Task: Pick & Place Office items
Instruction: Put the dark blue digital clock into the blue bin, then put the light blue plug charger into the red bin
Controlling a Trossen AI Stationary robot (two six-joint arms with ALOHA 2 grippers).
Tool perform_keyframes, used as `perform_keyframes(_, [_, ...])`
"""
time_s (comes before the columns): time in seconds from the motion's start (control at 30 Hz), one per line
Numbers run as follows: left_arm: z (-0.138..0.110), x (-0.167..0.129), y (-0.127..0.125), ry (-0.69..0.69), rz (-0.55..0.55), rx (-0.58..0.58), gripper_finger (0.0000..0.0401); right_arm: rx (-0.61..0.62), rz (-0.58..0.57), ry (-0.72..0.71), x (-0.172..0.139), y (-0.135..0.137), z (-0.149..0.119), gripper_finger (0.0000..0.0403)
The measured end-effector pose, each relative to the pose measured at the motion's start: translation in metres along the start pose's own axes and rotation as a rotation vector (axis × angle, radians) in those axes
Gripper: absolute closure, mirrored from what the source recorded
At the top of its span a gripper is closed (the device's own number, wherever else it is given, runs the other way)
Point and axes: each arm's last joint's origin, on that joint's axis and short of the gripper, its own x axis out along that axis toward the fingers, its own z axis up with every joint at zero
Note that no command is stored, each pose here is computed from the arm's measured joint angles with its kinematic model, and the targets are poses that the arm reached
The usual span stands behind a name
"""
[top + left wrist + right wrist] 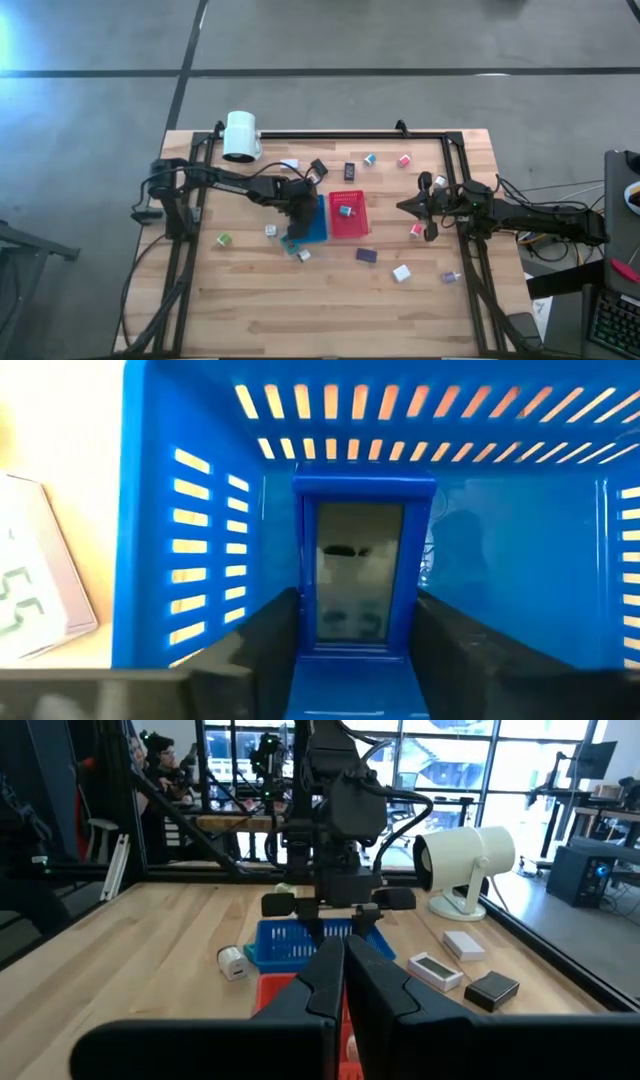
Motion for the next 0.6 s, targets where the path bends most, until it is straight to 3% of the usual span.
perform_keyframes(0.2, [0.000,0.000,0.000,-0.003,0.003,-0.001,0.0156,0.000,0.000,0.000,0.000,0.000,0.000,0.0394])
perform_keyframes(0.6, [0.037,-0.033,-0.002,-0.032,-0.003,0.013,0.0154,0.001,-0.001,0.001,0.000,0.000,0.000,0.0394])
